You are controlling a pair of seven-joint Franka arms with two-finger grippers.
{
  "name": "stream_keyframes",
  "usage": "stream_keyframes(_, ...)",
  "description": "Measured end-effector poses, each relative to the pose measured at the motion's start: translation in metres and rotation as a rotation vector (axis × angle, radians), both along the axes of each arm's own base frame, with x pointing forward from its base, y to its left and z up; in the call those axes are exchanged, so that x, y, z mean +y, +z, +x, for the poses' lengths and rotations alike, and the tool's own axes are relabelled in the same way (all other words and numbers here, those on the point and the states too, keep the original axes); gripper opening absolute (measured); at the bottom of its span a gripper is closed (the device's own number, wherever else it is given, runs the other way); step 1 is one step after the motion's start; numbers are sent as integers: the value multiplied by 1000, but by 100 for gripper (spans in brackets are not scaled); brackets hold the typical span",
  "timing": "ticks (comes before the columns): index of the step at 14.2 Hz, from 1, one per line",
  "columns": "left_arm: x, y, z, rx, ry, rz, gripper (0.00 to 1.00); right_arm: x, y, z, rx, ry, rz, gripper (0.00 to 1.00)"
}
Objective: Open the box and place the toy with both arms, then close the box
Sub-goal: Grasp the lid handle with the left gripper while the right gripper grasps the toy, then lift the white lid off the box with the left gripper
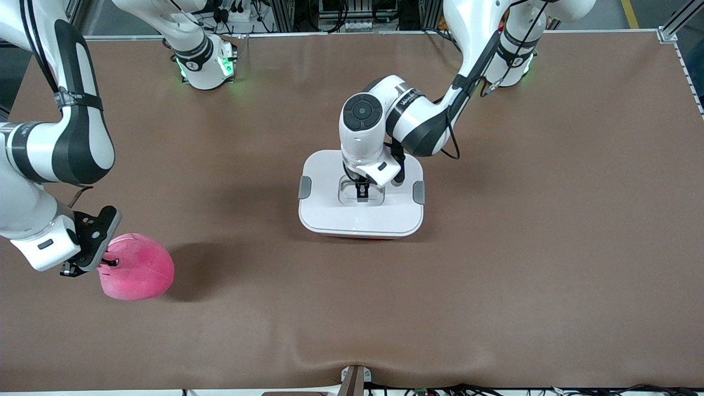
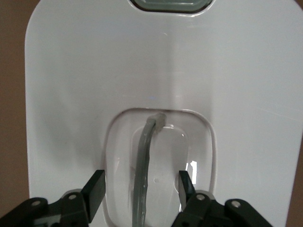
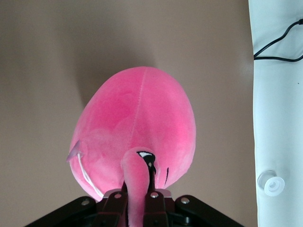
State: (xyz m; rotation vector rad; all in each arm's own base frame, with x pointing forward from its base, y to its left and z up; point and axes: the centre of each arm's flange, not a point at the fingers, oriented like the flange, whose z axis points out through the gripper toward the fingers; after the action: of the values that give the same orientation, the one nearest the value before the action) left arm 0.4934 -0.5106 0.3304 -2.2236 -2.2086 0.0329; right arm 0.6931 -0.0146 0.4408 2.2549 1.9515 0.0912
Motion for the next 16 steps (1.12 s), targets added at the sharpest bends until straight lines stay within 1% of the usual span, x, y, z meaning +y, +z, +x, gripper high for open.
stream_keyframes(1,1,1,0,0,0,0,70,0,0,0,0,0,0,11)
stream_keyframes(2,1,2,0,-1,1,0,66,0,0,0,1,-1,0,11)
stream_keyframes(3,2,3,0,-2,2,-1,65,-1,0,0,2,-2,0,11)
stream_keyframes(4,3,5,1,-3,2,-3,61,-2,0,0,2,-3,-1,11)
stream_keyframes(5,4,6,2,-5,3,-4,61,-2,0,0,3,-4,-1,11)
stream_keyframes(6,5,8,2,-6,3,-5,58,-2,0,0,3,-4,-1,11)
stream_keyframes(7,5,9,2,-7,3,-6,58,-3,0,0,4,-4,-1,11)
stream_keyframes(8,4,9,2,-8,3,-8,56,-3,-1,0,5,-3,-1,11)
stream_keyframes(12,3,10,3,-21,2,-21,52,-4,-1,-1,6,2,-3,11)
stream_keyframes(13,2,10,2,-22,0,-22,48,-4,-1,-1,6,3,-3,11)
stream_keyframes(14,2,10,1,-22,0,-22,48,-4,-1,-1,6,3,-3,11)
stream_keyframes(15,1,10,1,-22,0,-23,40,-4,-1,-1,6,3,-3,11)
stream_keyframes(16,2,10,1,-22,0,-23,33,-4,-1,-1,6,3,-3,11)
